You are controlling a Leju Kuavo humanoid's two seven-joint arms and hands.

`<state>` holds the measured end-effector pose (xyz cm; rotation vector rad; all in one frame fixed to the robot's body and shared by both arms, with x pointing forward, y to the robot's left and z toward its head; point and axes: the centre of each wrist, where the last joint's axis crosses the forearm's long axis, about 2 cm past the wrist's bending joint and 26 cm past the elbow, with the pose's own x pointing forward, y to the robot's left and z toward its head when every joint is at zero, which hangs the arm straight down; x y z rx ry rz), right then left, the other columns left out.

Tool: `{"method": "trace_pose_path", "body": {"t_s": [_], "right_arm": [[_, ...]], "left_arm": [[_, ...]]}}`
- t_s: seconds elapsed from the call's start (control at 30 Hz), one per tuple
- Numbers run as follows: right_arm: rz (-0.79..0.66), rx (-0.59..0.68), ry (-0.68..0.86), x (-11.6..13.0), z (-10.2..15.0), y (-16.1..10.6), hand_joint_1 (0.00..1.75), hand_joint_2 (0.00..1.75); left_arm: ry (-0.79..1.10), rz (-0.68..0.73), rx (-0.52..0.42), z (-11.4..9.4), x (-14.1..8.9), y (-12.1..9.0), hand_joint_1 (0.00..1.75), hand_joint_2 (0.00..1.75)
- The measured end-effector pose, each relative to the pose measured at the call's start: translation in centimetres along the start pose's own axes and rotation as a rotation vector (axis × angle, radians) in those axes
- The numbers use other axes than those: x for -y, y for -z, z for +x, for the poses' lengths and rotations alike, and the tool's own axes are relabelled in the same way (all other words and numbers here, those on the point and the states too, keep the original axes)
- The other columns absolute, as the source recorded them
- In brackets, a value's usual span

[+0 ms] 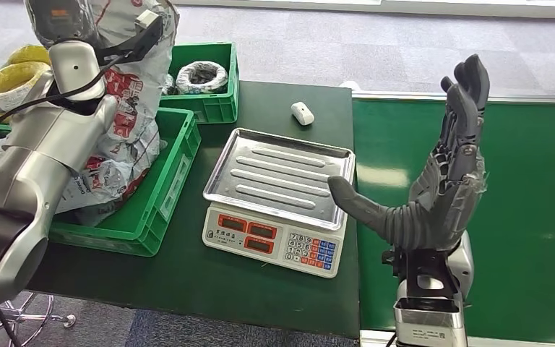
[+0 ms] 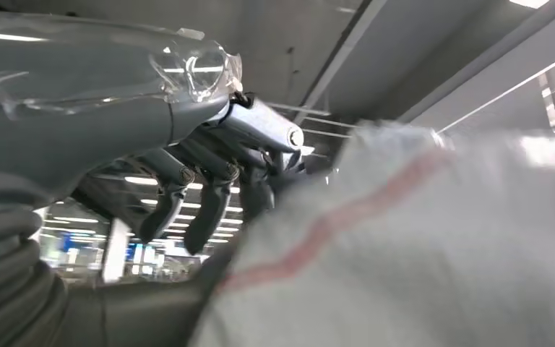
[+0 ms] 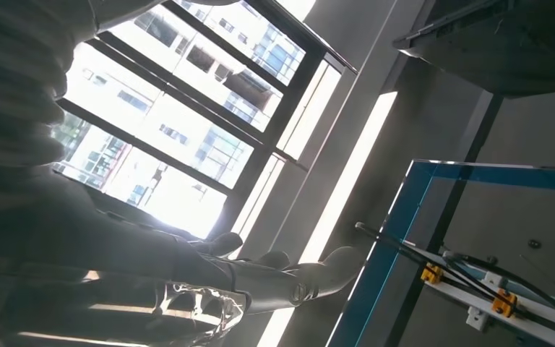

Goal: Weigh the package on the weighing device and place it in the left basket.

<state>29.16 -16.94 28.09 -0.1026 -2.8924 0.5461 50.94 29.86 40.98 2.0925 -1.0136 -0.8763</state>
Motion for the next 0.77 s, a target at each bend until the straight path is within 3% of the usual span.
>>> {"method": "trace_pose_path", "body": {"t_s": [0.3, 0.77], "right_arm": [[0.003, -0.018, -0.007, -0.2, 0.1, -0.5, 0.00, 1.75], [-0.002, -0.024, -0.010, -0.3, 0.1, -0.6, 0.00, 1.75]], "left_arm": [[0.030, -0.036, -0.029, -1.2, 3.1, -0.6, 0.00, 1.75], [0.043, -0.057, -0.038, -1.3, 3.9, -1.0, 0.00, 1.75]]}}
